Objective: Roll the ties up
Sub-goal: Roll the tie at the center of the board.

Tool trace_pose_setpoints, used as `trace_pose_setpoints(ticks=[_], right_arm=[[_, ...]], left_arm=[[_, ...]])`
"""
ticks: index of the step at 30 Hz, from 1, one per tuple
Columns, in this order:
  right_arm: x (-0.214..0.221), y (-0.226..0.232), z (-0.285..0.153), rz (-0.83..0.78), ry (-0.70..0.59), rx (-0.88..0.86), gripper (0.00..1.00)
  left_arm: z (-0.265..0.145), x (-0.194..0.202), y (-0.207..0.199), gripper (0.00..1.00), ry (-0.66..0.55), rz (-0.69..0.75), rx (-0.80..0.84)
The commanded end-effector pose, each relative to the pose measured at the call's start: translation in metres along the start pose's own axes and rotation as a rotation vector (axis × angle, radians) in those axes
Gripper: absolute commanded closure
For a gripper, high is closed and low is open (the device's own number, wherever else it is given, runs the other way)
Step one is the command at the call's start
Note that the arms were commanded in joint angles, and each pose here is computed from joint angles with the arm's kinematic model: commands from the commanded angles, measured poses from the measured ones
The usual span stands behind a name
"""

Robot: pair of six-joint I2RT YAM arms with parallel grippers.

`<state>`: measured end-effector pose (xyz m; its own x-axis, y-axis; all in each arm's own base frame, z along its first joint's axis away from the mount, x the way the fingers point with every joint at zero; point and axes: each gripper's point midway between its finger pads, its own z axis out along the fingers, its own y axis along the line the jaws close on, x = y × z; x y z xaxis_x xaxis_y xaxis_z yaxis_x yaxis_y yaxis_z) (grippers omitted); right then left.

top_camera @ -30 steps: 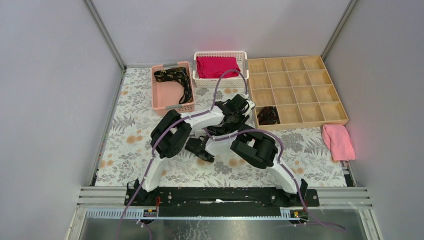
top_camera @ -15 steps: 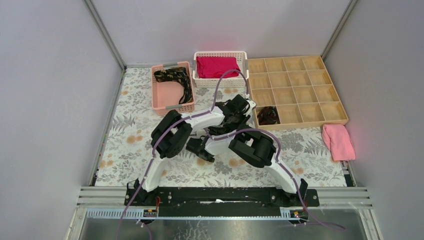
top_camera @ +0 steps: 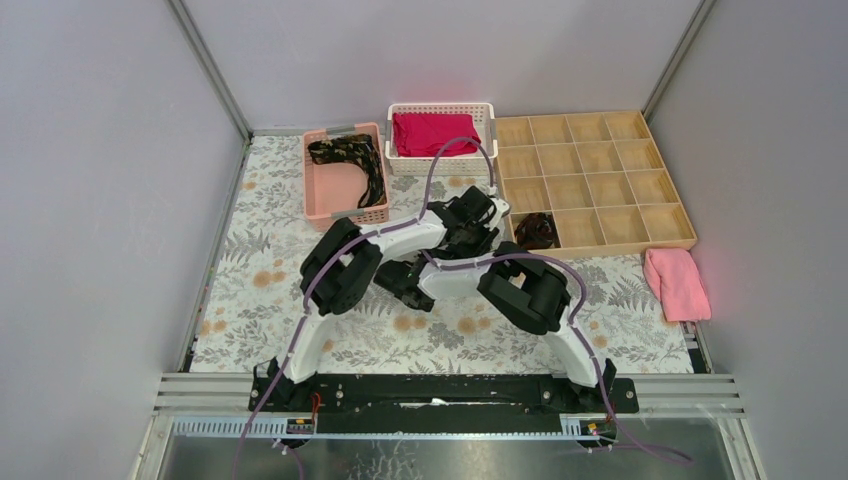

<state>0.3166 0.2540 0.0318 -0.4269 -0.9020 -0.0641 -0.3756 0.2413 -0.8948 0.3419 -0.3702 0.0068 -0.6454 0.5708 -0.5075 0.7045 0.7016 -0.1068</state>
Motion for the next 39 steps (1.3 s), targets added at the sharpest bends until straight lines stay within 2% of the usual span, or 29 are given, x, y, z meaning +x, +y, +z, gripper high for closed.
trace_pose_setpoints(ticks=[1, 7, 10, 15, 18, 28, 33, 39], right_arm=[[0.004, 0.020, 0.008, 0.105, 0.006, -0.187, 0.78], [0.004, 0.032, 0.004, 0.113, -0.003, -0.270, 0.81], [0.003, 0.038, 0.000, 0.120, -0.011, -0.311, 0.82], [0.001, 0.047, -0.006, 0.151, -0.028, -0.383, 0.83], [-0.001, 0.052, -0.012, 0.180, -0.046, -0.439, 0.83], [-0.005, 0.066, -0.028, 0.248, -0.087, -0.573, 0.83], [-0.006, 0.067, -0.036, 0.284, -0.098, -0.629, 0.84], [-0.011, 0.063, -0.051, 0.436, -0.118, -0.777, 0.83]], left_arm=[[0.000, 0.135, 0.012, 0.56, 0.479, -0.106, 0.002], [-0.004, 0.100, 0.016, 0.37, 0.394, -0.139, 0.029], [-0.006, 0.081, 0.014, 0.31, 0.346, -0.168, 0.082], [-0.016, 0.044, 0.015, 0.29, 0.251, -0.235, 0.152], [-0.028, 0.017, 0.029, 0.28, 0.178, -0.273, 0.141], [-0.098, -0.073, 0.048, 0.24, -0.118, -0.360, 0.275], [-0.134, -0.101, 0.064, 0.24, -0.232, -0.376, 0.207], [-0.169, -0.094, 0.100, 0.24, -0.315, -0.464, -0.050]])
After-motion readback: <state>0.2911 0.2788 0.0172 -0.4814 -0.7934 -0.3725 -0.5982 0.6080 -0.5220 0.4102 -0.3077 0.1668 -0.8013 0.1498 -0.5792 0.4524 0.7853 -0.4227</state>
